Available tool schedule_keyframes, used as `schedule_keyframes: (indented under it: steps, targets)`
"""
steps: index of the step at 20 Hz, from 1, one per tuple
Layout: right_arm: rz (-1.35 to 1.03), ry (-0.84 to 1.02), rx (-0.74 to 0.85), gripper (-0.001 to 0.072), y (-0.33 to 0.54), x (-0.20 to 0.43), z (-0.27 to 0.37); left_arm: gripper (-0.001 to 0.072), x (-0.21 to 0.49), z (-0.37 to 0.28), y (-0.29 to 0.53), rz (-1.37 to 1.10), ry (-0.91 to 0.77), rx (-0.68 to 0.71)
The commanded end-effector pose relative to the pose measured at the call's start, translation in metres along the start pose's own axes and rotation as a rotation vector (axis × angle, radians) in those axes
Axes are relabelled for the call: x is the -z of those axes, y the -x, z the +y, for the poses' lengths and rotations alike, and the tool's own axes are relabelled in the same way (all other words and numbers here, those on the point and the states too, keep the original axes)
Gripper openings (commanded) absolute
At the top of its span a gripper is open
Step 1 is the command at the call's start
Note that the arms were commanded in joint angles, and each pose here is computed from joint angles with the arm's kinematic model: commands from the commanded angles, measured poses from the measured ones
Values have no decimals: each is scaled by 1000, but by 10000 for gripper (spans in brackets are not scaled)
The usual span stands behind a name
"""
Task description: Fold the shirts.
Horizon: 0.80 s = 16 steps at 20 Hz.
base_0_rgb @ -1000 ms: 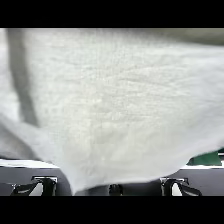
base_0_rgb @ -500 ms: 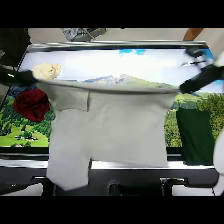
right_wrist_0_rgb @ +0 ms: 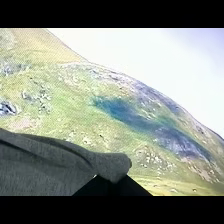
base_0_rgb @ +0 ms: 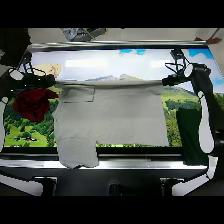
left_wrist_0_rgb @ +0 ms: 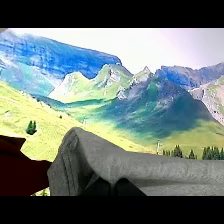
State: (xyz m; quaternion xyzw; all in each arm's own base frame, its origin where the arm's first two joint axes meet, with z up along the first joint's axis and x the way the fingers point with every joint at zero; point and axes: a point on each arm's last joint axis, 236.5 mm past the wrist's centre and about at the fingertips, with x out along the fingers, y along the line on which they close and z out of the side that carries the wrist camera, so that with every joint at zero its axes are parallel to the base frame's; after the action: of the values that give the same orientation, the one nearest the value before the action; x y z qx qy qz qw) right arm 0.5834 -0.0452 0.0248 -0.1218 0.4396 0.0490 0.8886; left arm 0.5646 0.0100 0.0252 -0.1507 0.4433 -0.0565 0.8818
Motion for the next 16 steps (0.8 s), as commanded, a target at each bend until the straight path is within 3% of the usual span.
schedule_keyframes:
  steps: [1, 5, 8, 16]
  targets:
    - [36, -20, -16, 45, -6, 9, 5, 27, 12, 2, -14, 53, 12, 18]
    - [336, 122, -126, 46, 17, 79, 26, 26, 62, 11, 12, 282, -106, -5]
    - [619, 162, -270, 45, 27, 147, 51, 26, 137, 14, 18, 583, -40, 20]
    - [734, 90, -365, 53, 20, 175, 75, 35, 176, 20, 11, 692, 56, -3]
